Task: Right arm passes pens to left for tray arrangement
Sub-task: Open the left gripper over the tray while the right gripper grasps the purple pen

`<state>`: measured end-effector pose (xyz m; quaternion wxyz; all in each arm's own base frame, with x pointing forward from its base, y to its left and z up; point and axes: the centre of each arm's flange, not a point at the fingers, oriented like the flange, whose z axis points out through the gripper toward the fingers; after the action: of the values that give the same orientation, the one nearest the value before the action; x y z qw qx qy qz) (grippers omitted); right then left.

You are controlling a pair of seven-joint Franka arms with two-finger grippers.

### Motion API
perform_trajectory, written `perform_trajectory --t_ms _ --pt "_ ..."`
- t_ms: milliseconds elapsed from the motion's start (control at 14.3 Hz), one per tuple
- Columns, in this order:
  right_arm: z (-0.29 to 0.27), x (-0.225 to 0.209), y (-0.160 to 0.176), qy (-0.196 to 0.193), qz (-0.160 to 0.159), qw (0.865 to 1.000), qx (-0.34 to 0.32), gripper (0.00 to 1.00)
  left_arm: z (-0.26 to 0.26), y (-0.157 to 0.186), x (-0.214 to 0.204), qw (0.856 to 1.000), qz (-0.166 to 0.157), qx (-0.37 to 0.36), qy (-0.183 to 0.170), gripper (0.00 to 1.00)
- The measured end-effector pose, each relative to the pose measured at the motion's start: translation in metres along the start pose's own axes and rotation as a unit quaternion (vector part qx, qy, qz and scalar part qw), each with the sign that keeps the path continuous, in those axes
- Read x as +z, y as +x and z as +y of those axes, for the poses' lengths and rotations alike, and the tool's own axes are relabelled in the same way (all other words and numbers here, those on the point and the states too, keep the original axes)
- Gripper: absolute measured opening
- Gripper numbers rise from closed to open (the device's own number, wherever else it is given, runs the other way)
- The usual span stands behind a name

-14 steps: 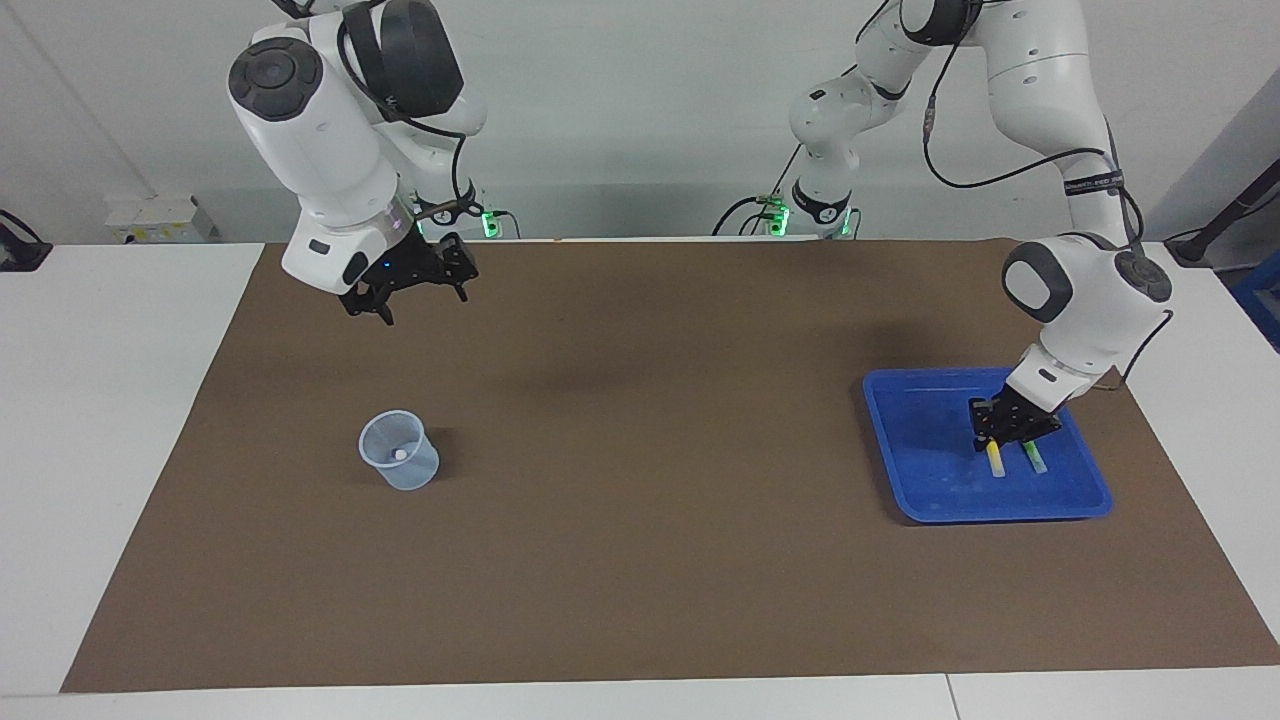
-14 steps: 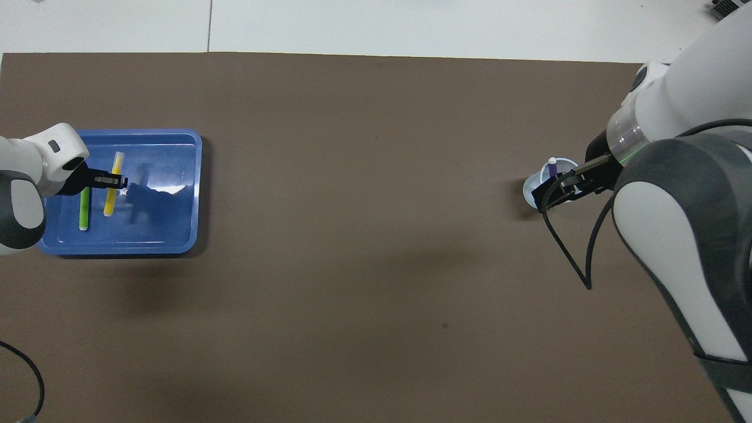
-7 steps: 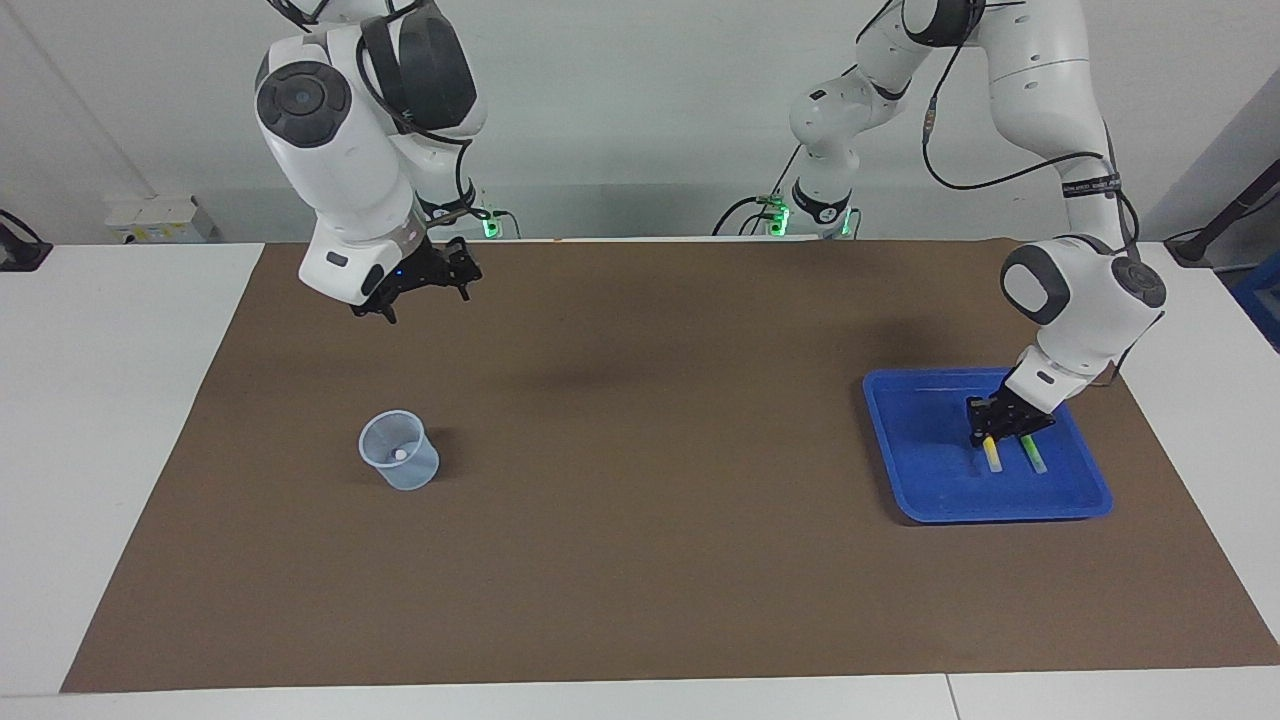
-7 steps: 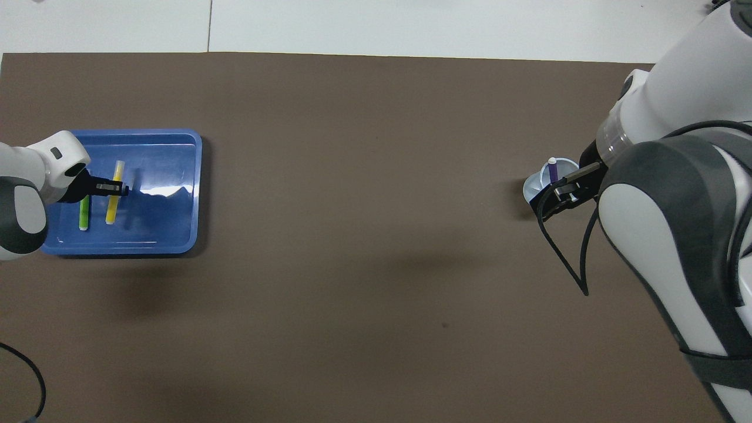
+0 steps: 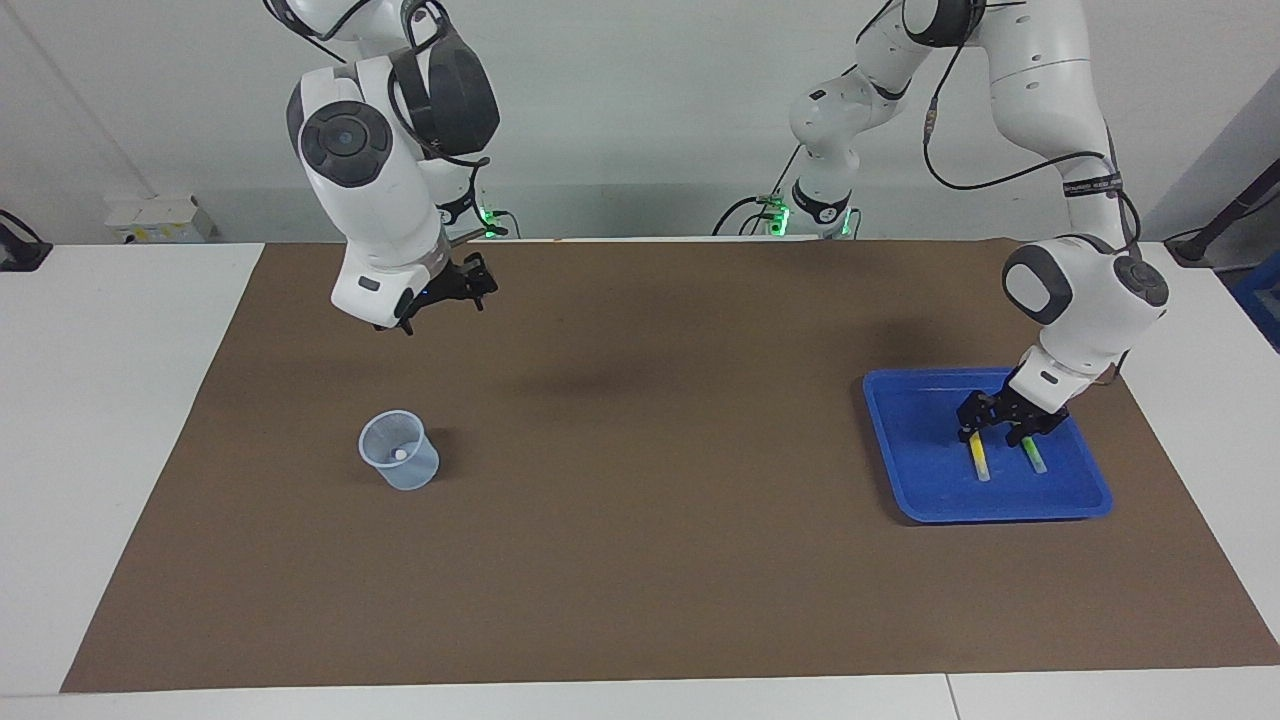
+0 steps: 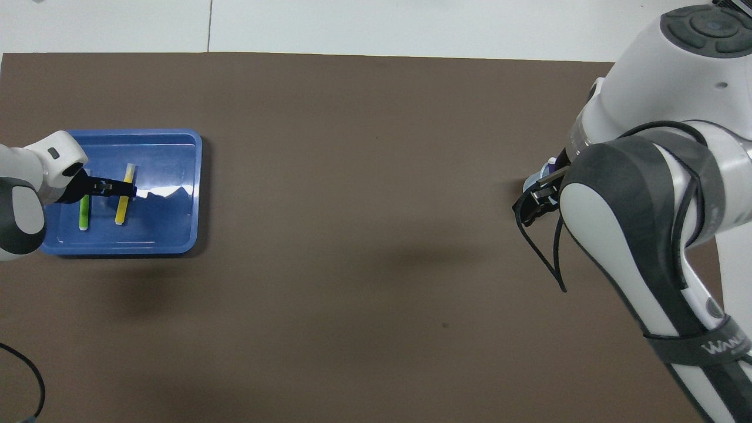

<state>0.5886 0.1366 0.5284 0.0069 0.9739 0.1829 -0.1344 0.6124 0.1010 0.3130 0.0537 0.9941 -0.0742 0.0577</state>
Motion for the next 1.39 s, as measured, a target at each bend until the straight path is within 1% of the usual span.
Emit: perform_trajectory --t_ms 70,139,349,628,837,1255,1325,1395 --pt "0.001 0.002 0.002 -0.006 -0.002 1.0 0.0 1.0 0.0 0.001 -0.001 1.0 0.001 0.0 0.0 0.9" --pt "0.001 0.004 0.005 -0.009 -0.004 1.0 -0.002 1.0 -0.001 0.002 -0.003 1.0 0.003 -0.001 0.001 0.99" --pt "0.004 0.011 0.016 -0.027 -0.01 1.0 -0.005 1.0 -0.003 0.009 -0.013 1.0 0.014 -0.001 0.005 1.0" --pt "0.022 0.03 0.037 -0.068 -0.017 0.998 -0.003 1.0 -0.005 0.02 -0.031 0.999 0.033 0.001 0.012 1.0" --pt "0.033 0.044 0.053 -0.081 -0.017 0.997 -0.003 1.0 -0.004 0.027 -0.046 0.999 0.048 0.004 0.017 1.0" --pt "0.05 0.054 0.076 -0.101 0.008 0.994 -0.039 1.0 0.004 0.03 -0.062 0.998 0.059 0.011 0.022 1.0" --pt "0.052 0.058 0.079 -0.105 0.01 0.993 -0.046 0.98 0.005 0.03 -0.064 0.998 0.06 0.011 0.023 1.0" --pt "0.054 0.062 0.084 -0.107 0.015 0.993 -0.054 0.98 0.006 0.031 -0.067 0.998 0.063 0.012 0.024 1.0"
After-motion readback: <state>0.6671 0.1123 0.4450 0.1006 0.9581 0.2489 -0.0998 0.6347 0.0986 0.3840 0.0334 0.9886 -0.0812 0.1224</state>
